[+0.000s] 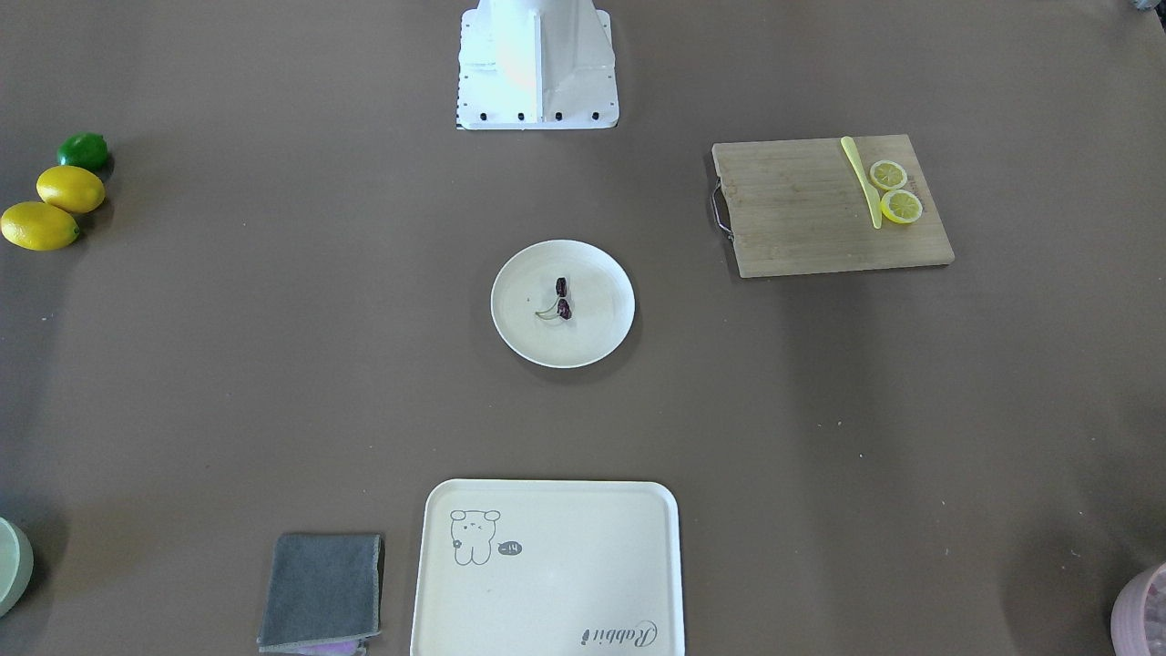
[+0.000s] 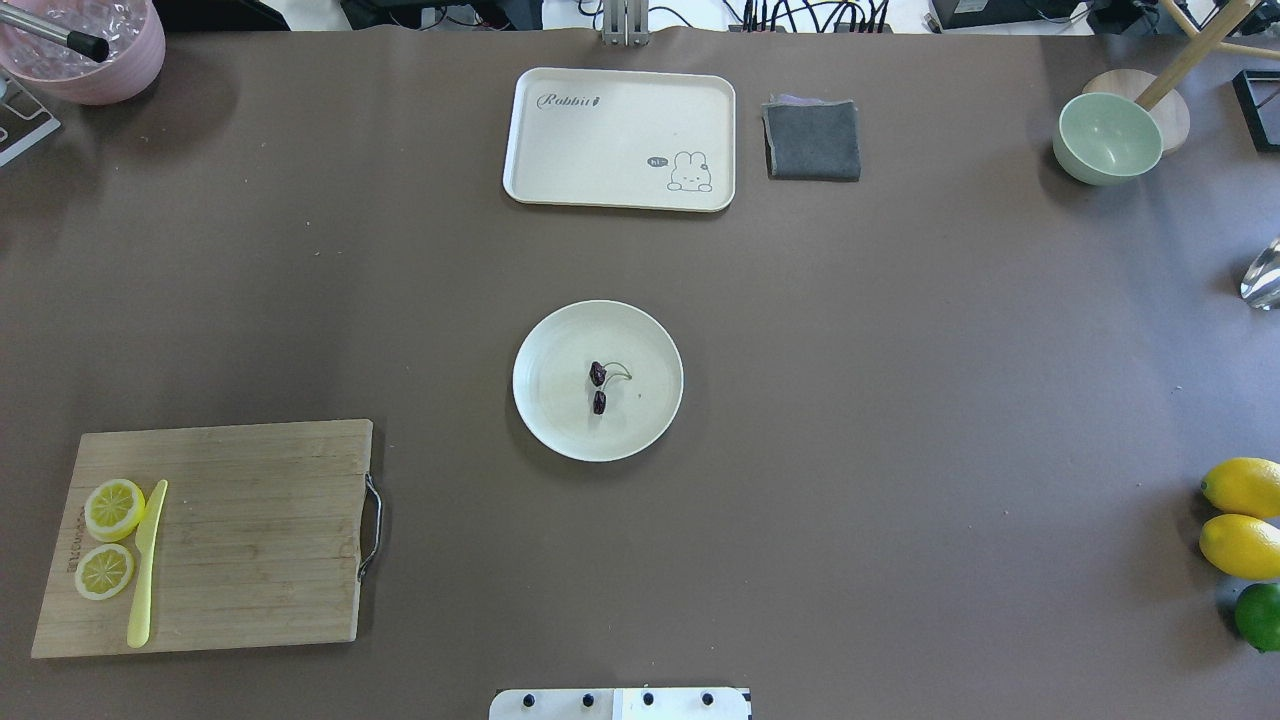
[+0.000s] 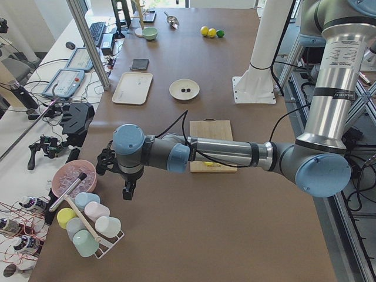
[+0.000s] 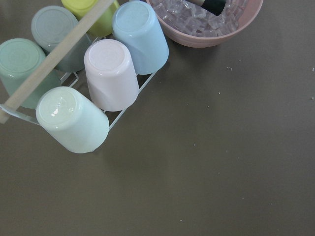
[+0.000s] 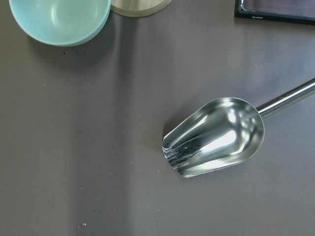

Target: Place red cherry on plate

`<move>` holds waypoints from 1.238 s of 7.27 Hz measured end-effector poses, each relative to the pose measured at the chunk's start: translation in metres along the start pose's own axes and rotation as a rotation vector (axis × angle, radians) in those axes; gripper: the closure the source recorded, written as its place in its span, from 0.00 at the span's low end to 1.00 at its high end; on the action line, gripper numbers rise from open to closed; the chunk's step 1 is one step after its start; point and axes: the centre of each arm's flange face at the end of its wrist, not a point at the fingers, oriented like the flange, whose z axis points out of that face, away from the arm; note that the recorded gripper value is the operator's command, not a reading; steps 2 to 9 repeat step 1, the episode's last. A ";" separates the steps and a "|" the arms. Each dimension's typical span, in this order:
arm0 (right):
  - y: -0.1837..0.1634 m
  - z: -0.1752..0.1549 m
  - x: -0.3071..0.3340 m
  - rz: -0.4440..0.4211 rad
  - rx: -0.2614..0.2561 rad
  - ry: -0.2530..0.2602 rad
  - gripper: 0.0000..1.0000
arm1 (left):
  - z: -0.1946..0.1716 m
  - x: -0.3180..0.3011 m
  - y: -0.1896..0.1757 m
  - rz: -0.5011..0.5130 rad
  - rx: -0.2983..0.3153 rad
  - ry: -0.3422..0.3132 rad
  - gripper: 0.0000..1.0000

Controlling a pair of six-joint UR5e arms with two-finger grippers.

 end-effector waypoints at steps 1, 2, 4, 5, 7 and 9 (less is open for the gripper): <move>0.000 0.000 0.000 0.000 0.000 0.000 0.00 | 0.000 0.000 0.000 -0.001 0.000 0.000 0.02; 0.000 0.000 0.000 0.000 0.000 0.000 0.00 | 0.000 0.000 0.000 -0.001 0.000 0.000 0.02; 0.000 0.000 0.000 0.000 0.000 0.000 0.00 | 0.000 0.000 0.000 -0.001 0.000 0.000 0.02; 0.000 0.000 0.000 0.000 0.000 0.000 0.00 | 0.000 0.000 0.000 -0.001 0.000 0.000 0.02; 0.000 0.000 0.000 0.000 0.000 0.000 0.00 | 0.000 0.000 0.000 -0.001 0.000 0.000 0.02; 0.000 0.000 0.000 0.000 0.000 0.000 0.00 | 0.000 0.000 0.000 -0.001 0.000 0.000 0.02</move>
